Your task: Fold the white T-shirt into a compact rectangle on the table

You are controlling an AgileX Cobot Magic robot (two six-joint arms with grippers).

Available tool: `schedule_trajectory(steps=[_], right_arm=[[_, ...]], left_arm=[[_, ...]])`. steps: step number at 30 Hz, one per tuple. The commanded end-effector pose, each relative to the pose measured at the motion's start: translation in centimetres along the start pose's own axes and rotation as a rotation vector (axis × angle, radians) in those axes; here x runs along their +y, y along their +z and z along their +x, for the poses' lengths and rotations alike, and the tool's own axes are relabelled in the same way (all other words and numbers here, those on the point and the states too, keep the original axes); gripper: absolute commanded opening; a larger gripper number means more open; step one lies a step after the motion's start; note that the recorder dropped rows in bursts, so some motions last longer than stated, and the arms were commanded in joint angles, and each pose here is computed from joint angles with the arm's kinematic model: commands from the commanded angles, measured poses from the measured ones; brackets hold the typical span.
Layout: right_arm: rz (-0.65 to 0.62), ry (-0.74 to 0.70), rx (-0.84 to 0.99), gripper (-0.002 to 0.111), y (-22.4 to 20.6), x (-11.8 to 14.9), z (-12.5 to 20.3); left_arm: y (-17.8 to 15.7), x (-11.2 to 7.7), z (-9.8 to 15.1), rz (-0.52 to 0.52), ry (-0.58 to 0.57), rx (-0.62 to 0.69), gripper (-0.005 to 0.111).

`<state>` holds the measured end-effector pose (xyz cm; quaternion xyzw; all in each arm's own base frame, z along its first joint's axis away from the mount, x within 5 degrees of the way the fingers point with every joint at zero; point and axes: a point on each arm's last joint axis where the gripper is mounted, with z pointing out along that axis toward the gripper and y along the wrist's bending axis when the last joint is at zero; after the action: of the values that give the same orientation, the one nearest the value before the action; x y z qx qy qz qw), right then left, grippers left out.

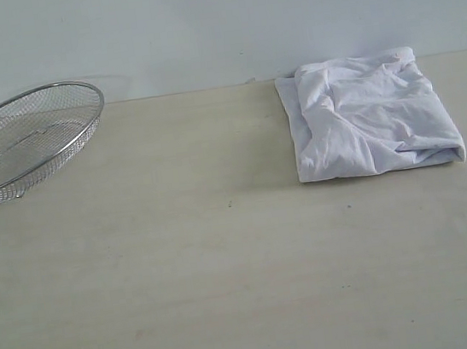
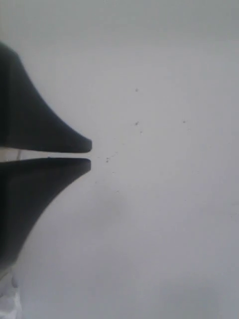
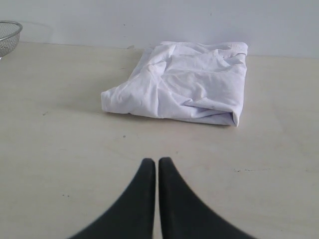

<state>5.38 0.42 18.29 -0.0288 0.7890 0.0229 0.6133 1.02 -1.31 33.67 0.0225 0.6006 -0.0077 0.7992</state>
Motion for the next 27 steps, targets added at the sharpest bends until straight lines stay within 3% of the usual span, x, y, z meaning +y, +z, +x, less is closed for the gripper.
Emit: schedule_trajectory(steps=[1,8,14,22,27], right_arm=[[-0.001,0.005,-0.010,0.000,0.0,0.0,-0.1],[-0.001,0.007,-0.010,0.000,0.0,0.0,-0.1],[-0.001,0.007,-0.010,0.000,0.0,0.0,-0.1],[-0.002,0.009,-0.010,0.000,0.0,0.0,-0.1],[-0.002,0.009,-0.010,0.000,0.0,0.0,-0.1]], left_arm=[[0.6,0.1,3.8,-0.005,-0.110,0.112,0.004],[0.8,0.9,10.8,-0.094,-0.208,0.307,0.004],[0.3,1.6,14.8,-0.156,-0.095,0.414,0.004],[0.0,1.7,15.5,-0.159,-0.021,0.471,0.004],[0.0,1.7,15.6,-0.199,-0.189,0.466,0.004]])
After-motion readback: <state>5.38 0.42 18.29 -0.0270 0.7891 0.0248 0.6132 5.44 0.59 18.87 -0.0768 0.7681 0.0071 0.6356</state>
